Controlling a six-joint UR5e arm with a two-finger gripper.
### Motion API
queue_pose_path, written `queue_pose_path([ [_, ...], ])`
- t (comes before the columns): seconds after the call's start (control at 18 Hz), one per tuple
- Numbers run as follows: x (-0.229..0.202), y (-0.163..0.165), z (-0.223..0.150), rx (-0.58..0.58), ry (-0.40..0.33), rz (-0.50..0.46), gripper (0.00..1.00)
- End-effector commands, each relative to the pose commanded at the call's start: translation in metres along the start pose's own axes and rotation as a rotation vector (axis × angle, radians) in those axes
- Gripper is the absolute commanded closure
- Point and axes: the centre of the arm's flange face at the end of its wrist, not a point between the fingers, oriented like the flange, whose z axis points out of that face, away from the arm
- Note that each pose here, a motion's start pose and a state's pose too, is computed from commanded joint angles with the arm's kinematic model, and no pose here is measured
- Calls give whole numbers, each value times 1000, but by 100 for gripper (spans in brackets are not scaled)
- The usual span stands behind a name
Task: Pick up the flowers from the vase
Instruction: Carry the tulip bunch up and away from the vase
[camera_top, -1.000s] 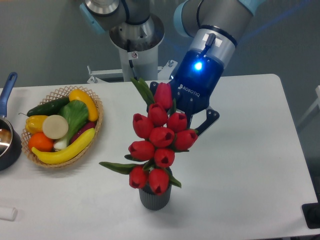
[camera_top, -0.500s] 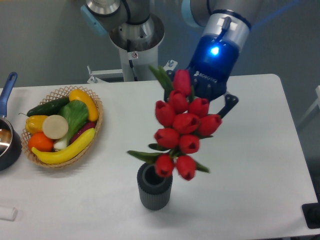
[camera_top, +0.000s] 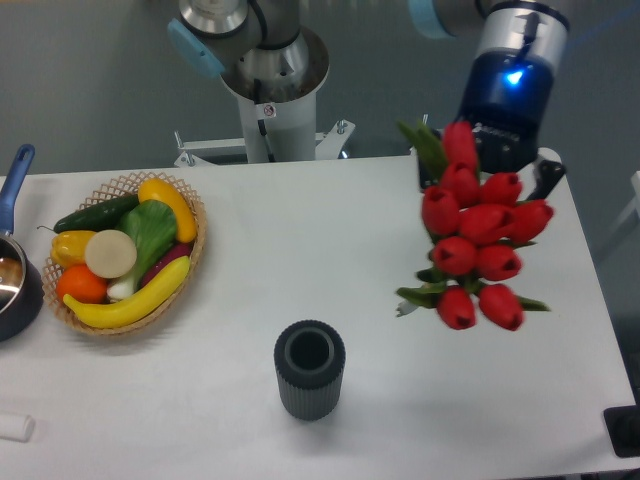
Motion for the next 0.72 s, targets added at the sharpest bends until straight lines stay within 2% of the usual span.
queue_pose_path([
  [0.72,-9,19,-3,-12,-9,3,51],
])
